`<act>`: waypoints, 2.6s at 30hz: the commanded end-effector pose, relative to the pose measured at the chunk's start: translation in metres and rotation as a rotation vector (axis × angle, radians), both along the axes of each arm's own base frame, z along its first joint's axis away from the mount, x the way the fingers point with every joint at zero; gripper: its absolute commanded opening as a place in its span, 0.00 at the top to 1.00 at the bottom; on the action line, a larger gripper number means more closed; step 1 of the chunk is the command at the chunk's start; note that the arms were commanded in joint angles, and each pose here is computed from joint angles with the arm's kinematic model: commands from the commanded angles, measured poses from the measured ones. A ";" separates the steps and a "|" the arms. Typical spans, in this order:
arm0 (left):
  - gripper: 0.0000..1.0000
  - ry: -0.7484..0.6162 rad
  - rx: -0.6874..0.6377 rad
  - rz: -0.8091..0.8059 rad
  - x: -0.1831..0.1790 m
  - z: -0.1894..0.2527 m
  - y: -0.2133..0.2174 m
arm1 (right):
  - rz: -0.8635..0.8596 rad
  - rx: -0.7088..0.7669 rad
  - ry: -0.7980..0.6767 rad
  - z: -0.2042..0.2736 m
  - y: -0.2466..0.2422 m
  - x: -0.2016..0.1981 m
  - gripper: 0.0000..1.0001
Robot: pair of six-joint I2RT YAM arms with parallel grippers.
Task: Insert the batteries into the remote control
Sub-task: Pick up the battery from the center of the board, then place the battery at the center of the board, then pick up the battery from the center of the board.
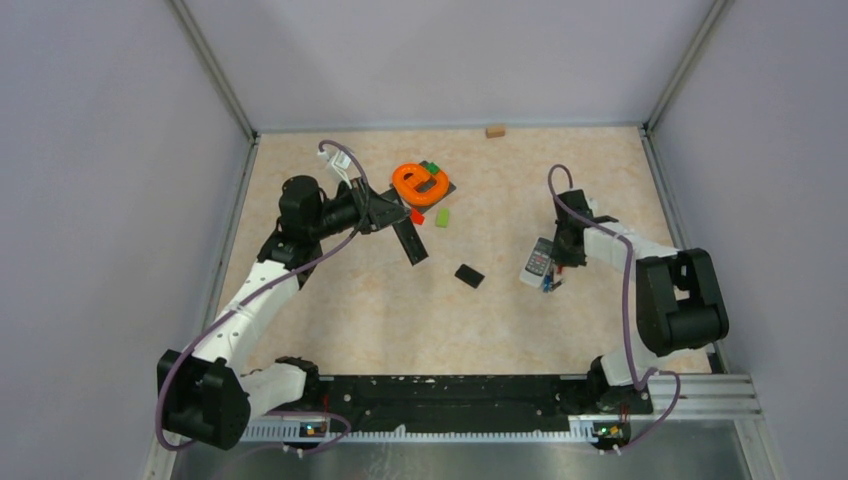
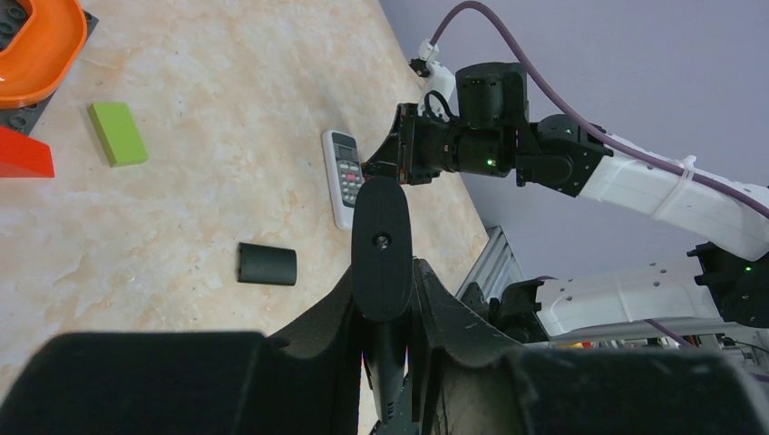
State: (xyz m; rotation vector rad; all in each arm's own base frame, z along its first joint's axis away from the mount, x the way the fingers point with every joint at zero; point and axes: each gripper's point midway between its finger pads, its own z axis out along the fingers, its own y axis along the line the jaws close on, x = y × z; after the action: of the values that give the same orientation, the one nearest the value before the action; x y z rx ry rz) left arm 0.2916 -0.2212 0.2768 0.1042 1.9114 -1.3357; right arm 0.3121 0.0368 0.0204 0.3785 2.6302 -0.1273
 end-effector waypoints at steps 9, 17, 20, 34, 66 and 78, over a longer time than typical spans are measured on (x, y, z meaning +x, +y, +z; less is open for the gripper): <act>1.00 -0.110 0.007 -0.040 -0.003 0.005 -0.002 | -0.097 0.082 -0.243 0.075 0.002 0.017 0.98; 1.00 -0.193 -0.049 -0.137 -0.017 0.014 -0.010 | 0.116 0.258 -0.287 0.103 0.087 -0.014 0.97; 1.00 -0.190 -0.045 -0.115 -0.014 0.013 -0.009 | 0.224 0.322 -0.259 0.094 0.128 -0.040 0.96; 1.00 -0.099 -0.054 -0.059 0.008 0.003 -0.010 | 0.259 0.151 -0.037 0.023 0.157 -0.085 0.90; 1.00 -0.092 -0.042 -0.065 -0.001 0.001 -0.008 | 0.308 0.048 0.050 0.001 0.151 -0.101 0.78; 1.00 0.015 -0.058 -0.088 0.002 -0.015 -0.021 | 0.352 0.071 -0.066 0.036 0.160 -0.082 0.99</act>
State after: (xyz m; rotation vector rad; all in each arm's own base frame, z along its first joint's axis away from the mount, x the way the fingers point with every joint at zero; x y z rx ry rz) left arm 0.2895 -0.2333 0.2516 0.1493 1.9162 -1.4158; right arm 0.2089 0.1812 0.0191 -0.0261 2.7148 0.0182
